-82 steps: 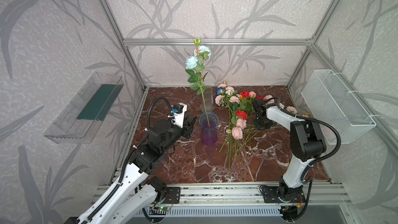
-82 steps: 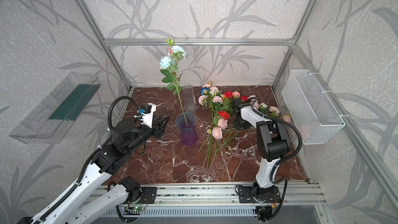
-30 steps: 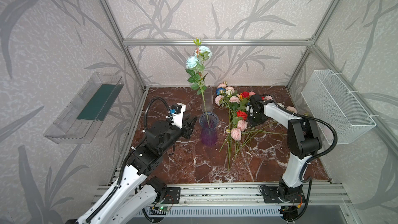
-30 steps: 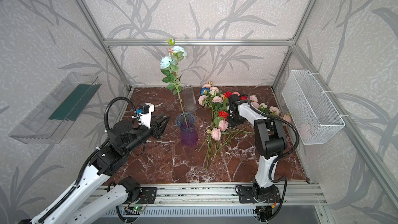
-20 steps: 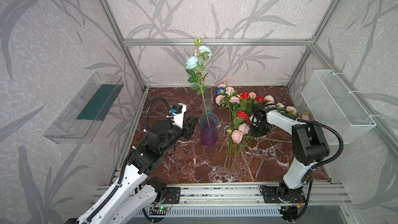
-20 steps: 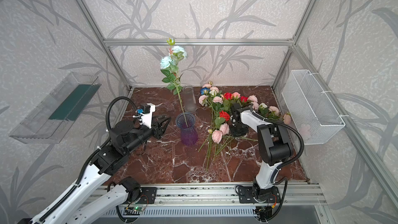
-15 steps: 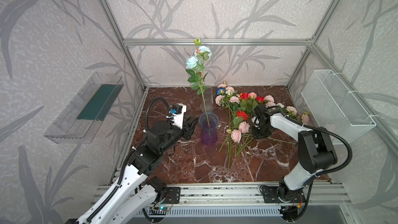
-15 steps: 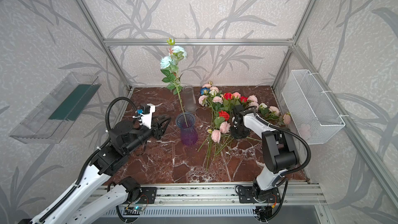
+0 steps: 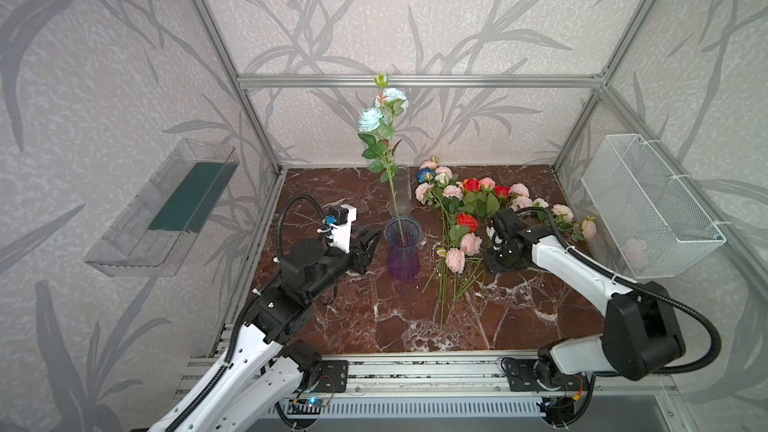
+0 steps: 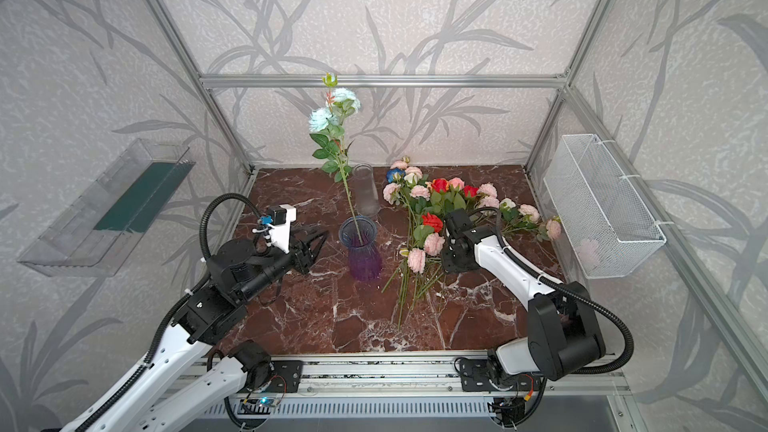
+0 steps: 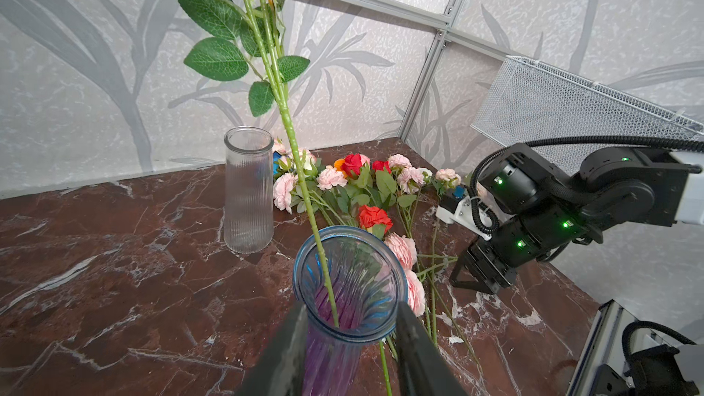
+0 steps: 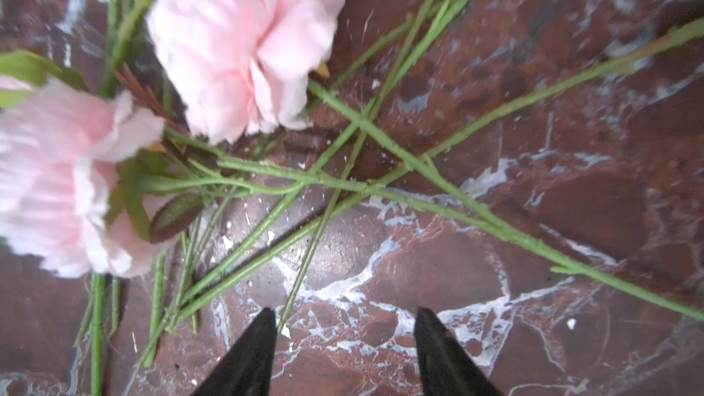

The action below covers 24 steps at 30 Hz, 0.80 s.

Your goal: Arrange the flowers into the vase

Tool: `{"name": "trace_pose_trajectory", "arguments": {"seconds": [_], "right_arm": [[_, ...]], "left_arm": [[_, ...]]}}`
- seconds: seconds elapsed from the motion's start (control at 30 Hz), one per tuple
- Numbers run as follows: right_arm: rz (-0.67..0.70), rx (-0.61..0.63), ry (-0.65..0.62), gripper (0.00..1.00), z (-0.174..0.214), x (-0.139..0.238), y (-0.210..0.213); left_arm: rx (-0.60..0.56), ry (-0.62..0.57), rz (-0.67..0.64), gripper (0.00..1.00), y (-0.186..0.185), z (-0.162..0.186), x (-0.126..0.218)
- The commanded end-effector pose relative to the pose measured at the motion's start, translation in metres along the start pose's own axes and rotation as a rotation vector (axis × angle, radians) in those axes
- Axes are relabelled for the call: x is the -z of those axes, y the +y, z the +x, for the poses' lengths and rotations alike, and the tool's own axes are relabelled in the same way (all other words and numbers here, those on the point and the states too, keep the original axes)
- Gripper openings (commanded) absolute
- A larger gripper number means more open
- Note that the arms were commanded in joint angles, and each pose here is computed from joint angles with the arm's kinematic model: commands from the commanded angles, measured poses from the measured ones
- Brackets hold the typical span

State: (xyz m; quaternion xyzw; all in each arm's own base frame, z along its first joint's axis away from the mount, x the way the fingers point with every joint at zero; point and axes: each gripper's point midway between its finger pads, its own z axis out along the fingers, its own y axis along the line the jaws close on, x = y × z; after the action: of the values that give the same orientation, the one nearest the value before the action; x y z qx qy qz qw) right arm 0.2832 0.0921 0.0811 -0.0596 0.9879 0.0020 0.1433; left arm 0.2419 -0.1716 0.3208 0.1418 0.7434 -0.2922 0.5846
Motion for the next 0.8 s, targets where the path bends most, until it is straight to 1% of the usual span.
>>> {"name": "trace_pose_trajectory", "arguments": {"seconds": [0.0,0.07,0.13,0.23,0.3,0.37,0.43,0.5,0.53,0.6,0.7,0.73,0.77], "right_arm": [[0.231,0.081,0.099,0.66,0.012,-0.013,-0.032],[0.26,0.124,0.15,0.67,0.016,-0.021,-0.031],[0.295,0.168,0.158,0.69,0.015,-0.025,-0.028],[0.382,0.219,0.168,0.72,0.011,-0.029,-0.032],[0.479,0.205,0.127,0.74,-0.002,-0.026,-0.043],[0.535,0.205,0.099,0.75,-0.013,-0.035,-0.048],[0.563,0.205,0.068,0.75,-0.024,-0.037,-0.049],[0.58,0.23,0.039,0.75,-0.031,-0.047,-0.05],[0.591,0.242,0.047,0.74,-0.032,-0.054,-0.051],[0.613,0.252,0.059,0.73,-0.035,-0.061,-0.052],[0.616,0.224,-0.004,0.69,-0.042,-0.06,-0.053],[0.603,0.212,-0.029,0.67,-0.046,-0.058,-0.051],[0.584,0.211,-0.047,0.62,-0.048,-0.056,-0.049]], "left_arm": [[0.009,-0.033,0.022,0.4,-0.005,-0.007,0.002],[0.006,-0.034,0.025,0.4,-0.006,-0.007,0.004],[0.001,-0.025,0.027,0.4,-0.006,-0.006,0.004],[-0.002,-0.018,0.027,0.4,-0.006,-0.004,0.004],[-0.001,-0.025,0.024,0.4,-0.005,-0.005,0.004],[0.0,-0.031,0.026,0.4,-0.005,-0.004,0.003],[0.001,-0.031,0.022,0.4,-0.004,-0.004,0.003],[0.003,-0.031,0.018,0.4,-0.003,-0.004,0.003],[0.004,-0.032,0.018,0.4,-0.003,-0.003,0.002],[0.005,-0.032,0.017,0.4,-0.003,-0.002,0.002],[0.011,-0.029,0.015,0.4,-0.002,-0.001,0.002],[0.013,-0.029,0.014,0.4,-0.002,-0.001,0.002],[0.015,-0.031,0.013,0.4,-0.002,-0.001,0.002]]}}
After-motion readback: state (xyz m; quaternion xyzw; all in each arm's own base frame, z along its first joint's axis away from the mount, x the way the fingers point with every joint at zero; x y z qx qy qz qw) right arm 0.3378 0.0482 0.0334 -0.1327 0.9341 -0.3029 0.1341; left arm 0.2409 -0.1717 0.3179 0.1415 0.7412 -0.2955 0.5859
